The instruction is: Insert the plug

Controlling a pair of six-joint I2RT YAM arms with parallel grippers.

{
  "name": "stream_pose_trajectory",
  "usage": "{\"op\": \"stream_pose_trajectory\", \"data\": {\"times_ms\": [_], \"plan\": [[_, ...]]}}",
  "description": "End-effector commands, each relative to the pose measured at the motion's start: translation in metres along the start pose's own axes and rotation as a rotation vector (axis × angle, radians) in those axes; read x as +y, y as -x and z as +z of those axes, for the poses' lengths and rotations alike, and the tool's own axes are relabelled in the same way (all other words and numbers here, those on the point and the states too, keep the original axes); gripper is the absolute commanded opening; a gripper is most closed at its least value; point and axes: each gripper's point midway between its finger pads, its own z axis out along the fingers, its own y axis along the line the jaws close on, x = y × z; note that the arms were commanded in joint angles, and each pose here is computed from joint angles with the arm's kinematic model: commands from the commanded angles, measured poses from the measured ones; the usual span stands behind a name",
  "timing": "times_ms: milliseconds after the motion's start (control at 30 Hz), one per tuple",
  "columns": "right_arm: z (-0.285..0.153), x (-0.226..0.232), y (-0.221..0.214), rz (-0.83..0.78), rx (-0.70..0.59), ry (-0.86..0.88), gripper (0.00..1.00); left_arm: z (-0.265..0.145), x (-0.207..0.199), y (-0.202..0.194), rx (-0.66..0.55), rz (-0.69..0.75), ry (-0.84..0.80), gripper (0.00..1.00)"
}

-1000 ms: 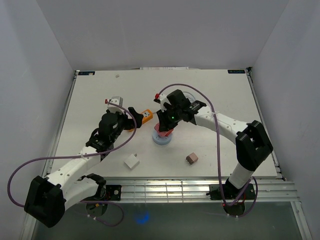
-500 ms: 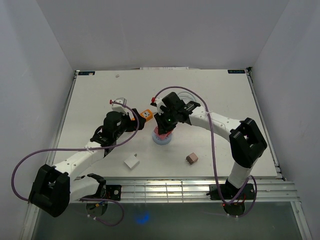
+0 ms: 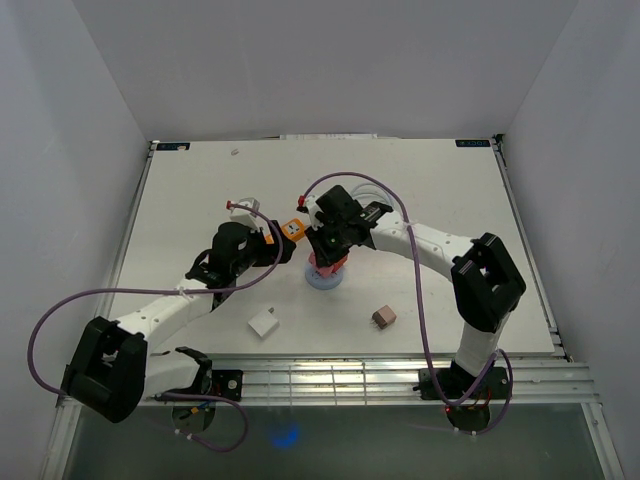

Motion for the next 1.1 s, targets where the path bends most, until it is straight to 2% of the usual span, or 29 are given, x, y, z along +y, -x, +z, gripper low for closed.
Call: {"op": "stream_pose_trajectory", "data": {"times_ms": [0,567,1067], "plan": [[-0.002,0.000,0.013,-0.020,-0.018,-0.023,0.08,0.001,-0.010,0.020,-0.039,0.007,-0.031,0.98],[0.007,0.002,0.005,-0.028,0.014,-0.015,0.08,0.008,-0.004,0.012,-0.008,0.000,-0.019,0.98],[0.012,-0.016,-0.005,-0.049,0.055,-0.129,0.08,0.009,-0.004,0.008,-0.001,0.013,-0.033,0.98]]}}
